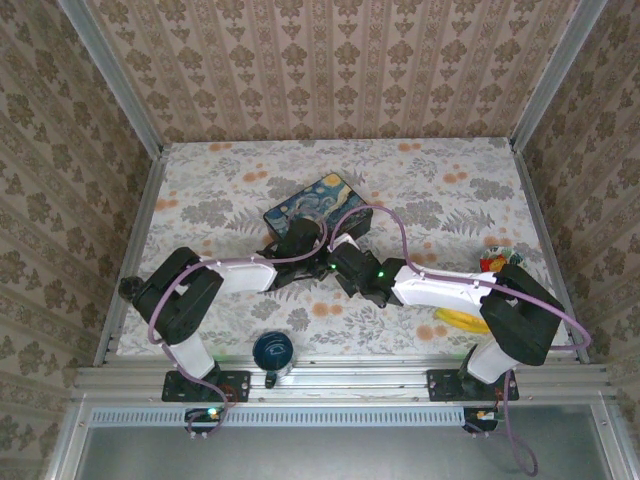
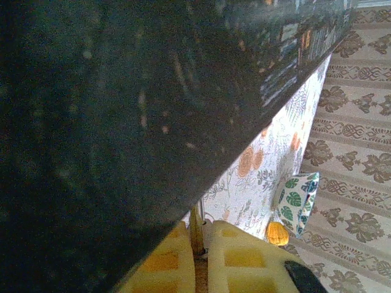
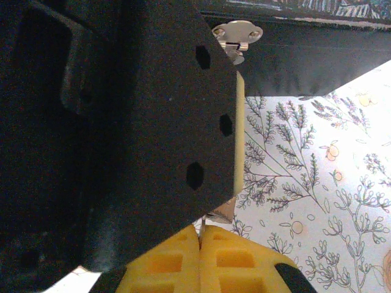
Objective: Unlock a padlock with a key
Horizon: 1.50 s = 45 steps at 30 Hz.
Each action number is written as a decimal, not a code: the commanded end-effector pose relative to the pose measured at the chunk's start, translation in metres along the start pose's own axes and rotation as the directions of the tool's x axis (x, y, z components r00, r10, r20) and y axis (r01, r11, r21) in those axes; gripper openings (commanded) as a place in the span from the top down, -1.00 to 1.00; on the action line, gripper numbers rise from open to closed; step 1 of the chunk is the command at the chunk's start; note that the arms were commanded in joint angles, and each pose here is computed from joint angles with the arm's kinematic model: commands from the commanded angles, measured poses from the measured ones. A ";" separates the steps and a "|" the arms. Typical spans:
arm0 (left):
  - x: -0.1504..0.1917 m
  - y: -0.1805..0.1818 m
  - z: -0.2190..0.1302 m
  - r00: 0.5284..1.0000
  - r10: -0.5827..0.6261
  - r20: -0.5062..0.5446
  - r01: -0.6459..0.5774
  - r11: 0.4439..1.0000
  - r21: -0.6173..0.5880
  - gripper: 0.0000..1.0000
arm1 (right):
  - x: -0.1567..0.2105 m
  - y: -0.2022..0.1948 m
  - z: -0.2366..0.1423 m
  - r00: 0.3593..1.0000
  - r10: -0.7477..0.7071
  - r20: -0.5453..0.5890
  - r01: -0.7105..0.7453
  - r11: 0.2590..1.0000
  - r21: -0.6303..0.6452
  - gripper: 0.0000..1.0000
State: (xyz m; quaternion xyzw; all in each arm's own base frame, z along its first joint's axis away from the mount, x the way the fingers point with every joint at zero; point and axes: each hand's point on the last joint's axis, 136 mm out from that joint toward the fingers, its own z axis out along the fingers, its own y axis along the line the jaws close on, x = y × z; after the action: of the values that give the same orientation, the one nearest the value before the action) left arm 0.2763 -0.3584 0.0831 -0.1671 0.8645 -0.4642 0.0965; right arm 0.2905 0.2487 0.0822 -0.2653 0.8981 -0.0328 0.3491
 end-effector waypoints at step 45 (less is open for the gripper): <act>0.039 0.014 0.008 0.979 -0.104 -0.177 0.103 0.995 -0.012 0.68 | -0.030 -0.048 0.023 0.509 0.792 -0.338 -0.792 0.277 -0.544 1.00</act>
State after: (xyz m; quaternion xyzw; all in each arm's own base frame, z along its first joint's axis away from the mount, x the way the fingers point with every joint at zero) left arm 0.2880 -0.3643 0.0879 -0.1799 0.8478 -0.4864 0.1107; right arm 0.3105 0.2338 0.0821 0.0769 0.8797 0.4457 0.1464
